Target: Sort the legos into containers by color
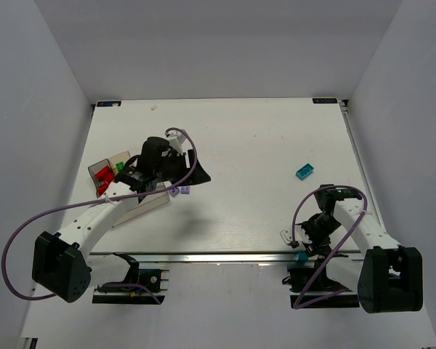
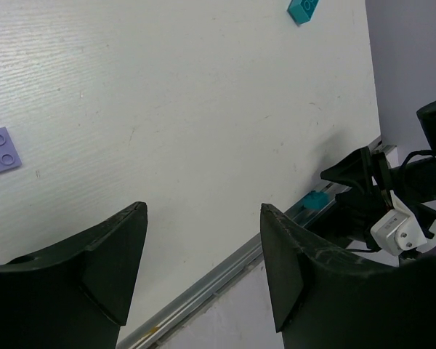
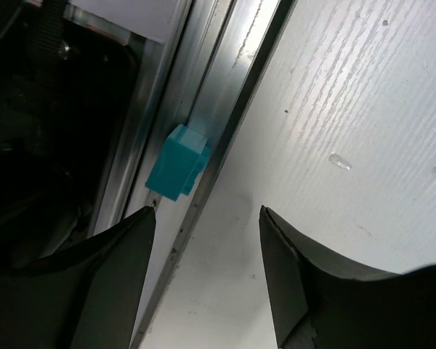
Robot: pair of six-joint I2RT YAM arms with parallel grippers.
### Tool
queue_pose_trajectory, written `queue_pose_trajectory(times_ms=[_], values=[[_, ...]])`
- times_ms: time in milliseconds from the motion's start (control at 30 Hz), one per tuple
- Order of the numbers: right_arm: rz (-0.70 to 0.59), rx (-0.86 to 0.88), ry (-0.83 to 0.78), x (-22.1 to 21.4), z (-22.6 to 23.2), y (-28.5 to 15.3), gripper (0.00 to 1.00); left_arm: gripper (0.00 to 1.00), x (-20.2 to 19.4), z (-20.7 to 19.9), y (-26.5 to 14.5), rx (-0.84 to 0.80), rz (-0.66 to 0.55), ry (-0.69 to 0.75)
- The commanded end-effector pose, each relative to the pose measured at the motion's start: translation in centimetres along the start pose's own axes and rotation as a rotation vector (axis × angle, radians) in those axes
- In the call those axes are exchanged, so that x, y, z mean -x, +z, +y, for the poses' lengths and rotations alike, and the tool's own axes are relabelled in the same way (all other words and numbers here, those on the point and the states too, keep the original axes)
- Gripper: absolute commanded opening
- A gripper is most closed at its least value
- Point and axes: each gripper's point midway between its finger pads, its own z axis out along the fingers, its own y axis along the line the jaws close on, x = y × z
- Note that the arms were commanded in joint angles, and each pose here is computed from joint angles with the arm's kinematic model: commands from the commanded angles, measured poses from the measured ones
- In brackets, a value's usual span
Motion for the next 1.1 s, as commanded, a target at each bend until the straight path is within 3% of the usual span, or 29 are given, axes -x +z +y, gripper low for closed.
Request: queue_pose_trajectory(times_ms=[0,700,1067], values=[[-0.088,0.056,-1.041,2.9,-0.6,1.6,0.66,0.73,0.3,-0.4,-0.9,0.000,-0.043,0.009],[-0.137,0.027,-1.011,3.9,0.9,3.0,0.62,0.73,-1.6,-1.2,-1.8,-0.009,-0.020,0.005],[-0.235,-0.095,-1.112,6.5,0.9,3.9,0.66,0.73,-2.3,-1.0,-2.9,0.000,-0.031,-0.011]])
